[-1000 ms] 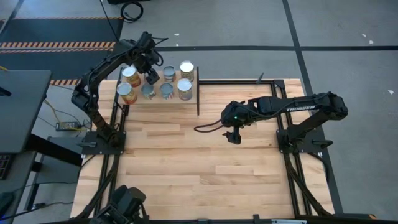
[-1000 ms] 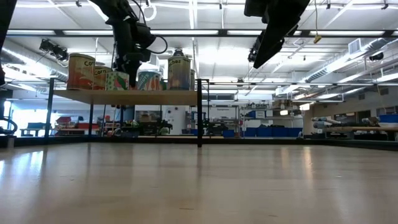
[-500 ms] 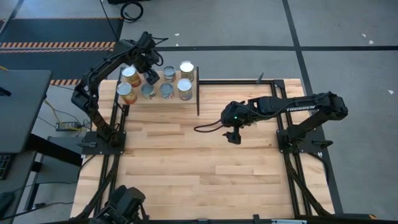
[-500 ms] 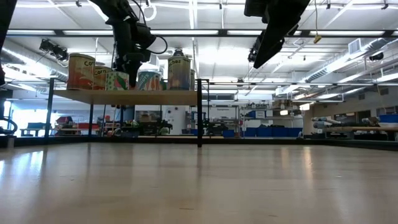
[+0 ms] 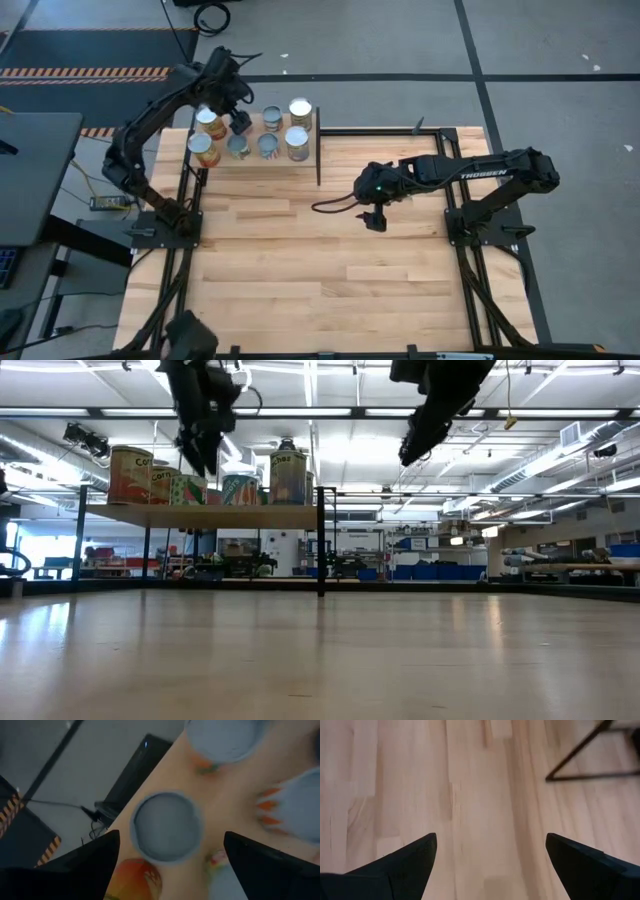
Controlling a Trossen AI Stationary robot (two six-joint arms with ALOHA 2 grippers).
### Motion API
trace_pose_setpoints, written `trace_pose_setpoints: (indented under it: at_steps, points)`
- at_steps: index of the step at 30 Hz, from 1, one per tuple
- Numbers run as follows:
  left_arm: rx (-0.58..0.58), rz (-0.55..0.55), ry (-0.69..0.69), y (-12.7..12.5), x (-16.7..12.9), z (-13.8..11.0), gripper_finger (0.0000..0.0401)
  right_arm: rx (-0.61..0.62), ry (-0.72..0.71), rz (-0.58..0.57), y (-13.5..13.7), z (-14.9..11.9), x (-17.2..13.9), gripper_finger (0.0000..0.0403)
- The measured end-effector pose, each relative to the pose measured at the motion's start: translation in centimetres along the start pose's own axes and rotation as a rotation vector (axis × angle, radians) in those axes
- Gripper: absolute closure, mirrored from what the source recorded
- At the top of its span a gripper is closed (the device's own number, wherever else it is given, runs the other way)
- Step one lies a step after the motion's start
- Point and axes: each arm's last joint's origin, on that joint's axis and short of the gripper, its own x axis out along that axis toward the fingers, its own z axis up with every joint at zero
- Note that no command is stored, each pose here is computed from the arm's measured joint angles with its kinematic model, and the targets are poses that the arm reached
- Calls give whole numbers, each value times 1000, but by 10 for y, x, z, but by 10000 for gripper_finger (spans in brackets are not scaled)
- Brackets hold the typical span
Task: Pick and place cans onto a shelf
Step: Put the small canned corn on the shelf, then return to Home Position
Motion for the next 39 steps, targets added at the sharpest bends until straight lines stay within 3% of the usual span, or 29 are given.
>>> trace_pose_setpoints:
  at_steps: [6, 10, 13, 18, 24, 30, 39]
  points:
    - [7, -91, -254, -26, -67, -1, 39, -86, -173, -22, -7, 17, -1, 23]
    - [80, -284, -466, -57, -109, -20, 52, -154, -372, -46, -13, 34, -2, 41]
    - [171, -416, -611, -86, -123, -41, 67, -215, -506, -41, -12, 38, 5, 66]
    - [284, -605, -814, -138, -99, -85, 97, -245, -695, -18, -8, 29, 24, 128]
    - [343, -787, -1027, -185, -47, -128, 127, -210, -755, 22, -8, 0, 32, 206]
    - [313, -777, -995, -189, -31, -149, 147, -95, -802, -5, -13, -18, -17, 251]
    - [247, -788, -962, -189, -27, -150, 148, -63, -813, -15, -17, -36, -52, 253]
